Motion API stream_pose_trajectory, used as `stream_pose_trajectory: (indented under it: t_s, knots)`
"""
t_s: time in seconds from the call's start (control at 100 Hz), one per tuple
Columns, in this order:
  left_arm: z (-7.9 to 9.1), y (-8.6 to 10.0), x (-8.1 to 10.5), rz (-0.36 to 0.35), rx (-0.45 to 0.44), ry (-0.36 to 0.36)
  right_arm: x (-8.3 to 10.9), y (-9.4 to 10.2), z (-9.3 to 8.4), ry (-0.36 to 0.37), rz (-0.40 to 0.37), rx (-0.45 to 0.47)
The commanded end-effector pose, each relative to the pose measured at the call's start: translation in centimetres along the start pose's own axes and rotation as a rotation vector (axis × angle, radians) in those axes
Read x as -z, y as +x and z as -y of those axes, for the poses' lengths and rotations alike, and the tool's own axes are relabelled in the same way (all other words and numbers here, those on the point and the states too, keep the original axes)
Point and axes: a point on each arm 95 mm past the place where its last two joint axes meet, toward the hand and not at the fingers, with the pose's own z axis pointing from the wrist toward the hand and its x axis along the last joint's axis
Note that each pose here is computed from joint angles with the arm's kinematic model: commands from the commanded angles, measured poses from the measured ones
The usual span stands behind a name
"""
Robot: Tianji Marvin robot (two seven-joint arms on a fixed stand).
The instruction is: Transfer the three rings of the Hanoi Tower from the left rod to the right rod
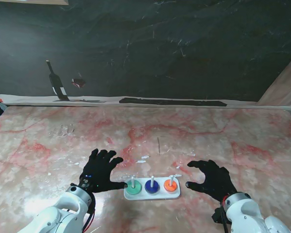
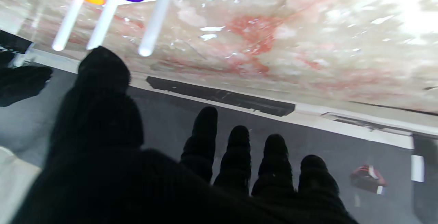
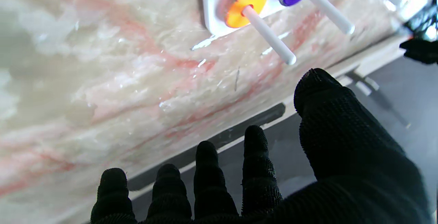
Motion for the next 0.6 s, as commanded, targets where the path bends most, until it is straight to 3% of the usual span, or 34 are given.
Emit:
stream_pose_trajectory:
  t_s: [0.0, 0.31, 0.59]
  knots:
    - [-0.7, -0.5, 0.5, 0.026, 0.014, -0.012, 0.0, -0.2, 0.0, 0.016, -0.027, 0.003]
    - [-1.3, -1.7, 0.9, 0.063, 0.025, -0.029, -2.9, -1.9, 1.5, 0.149, -0.125, 0.202]
    - [-1.5, -2.0, 0.9, 0.074, 0.031, -0.041, -6.0, -2.7, 3.3, 0.228, -0.207, 0.307]
